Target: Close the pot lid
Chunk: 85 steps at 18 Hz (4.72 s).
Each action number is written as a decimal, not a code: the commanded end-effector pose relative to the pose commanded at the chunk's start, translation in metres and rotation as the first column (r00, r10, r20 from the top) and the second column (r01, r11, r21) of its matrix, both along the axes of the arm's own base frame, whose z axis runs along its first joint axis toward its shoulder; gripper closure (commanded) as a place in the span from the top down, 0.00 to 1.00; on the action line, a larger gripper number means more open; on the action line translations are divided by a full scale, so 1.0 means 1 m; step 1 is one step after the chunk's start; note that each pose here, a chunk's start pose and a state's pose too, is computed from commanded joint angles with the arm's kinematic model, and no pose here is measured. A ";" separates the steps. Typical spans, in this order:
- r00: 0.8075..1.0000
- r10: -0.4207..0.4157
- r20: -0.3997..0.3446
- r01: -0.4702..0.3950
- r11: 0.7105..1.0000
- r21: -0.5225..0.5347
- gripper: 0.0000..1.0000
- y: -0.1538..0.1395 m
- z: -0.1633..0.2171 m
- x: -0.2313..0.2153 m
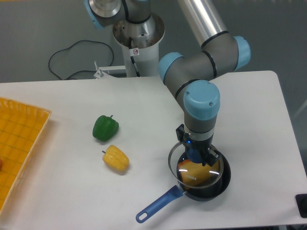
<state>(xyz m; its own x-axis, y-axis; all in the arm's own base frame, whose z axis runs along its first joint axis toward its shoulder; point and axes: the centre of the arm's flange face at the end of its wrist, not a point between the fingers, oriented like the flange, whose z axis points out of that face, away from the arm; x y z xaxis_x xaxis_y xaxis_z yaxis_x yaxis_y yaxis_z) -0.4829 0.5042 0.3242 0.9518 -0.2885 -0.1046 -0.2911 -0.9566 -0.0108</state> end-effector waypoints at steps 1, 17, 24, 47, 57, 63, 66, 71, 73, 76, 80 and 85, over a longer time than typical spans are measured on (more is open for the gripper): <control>1.000 0.002 0.000 -0.002 1.000 0.000 0.29 0.000 -0.002 -0.002; 1.000 0.021 0.010 -0.021 1.000 -0.007 0.29 -0.004 -0.016 -0.015; 1.000 0.023 0.010 -0.023 1.000 -0.009 0.30 -0.004 -0.017 -0.017; 0.999 0.035 -0.007 -0.035 0.999 0.005 0.31 0.006 -0.030 -0.022; 1.000 0.025 -0.015 -0.025 1.000 0.007 0.33 0.004 -0.033 -0.022; 1.000 -0.023 -0.018 0.023 1.000 -0.007 1.00 0.003 -0.034 -0.023; 1.000 -0.023 -0.021 0.023 1.000 -0.008 1.00 0.002 -0.033 -0.023; 0.999 -0.020 -0.026 0.020 1.000 -0.004 1.00 0.000 -0.020 -0.019; 1.000 -0.020 -0.017 0.020 1.000 -0.002 1.00 -0.004 -0.005 -0.010; 1.000 -0.004 -0.020 0.004 1.000 0.008 1.00 -0.009 0.023 0.007; 1.000 -0.009 0.000 0.009 0.998 0.059 1.00 -0.023 0.076 0.038; 0.997 -0.075 0.010 0.074 0.993 0.090 1.00 -0.027 0.118 0.107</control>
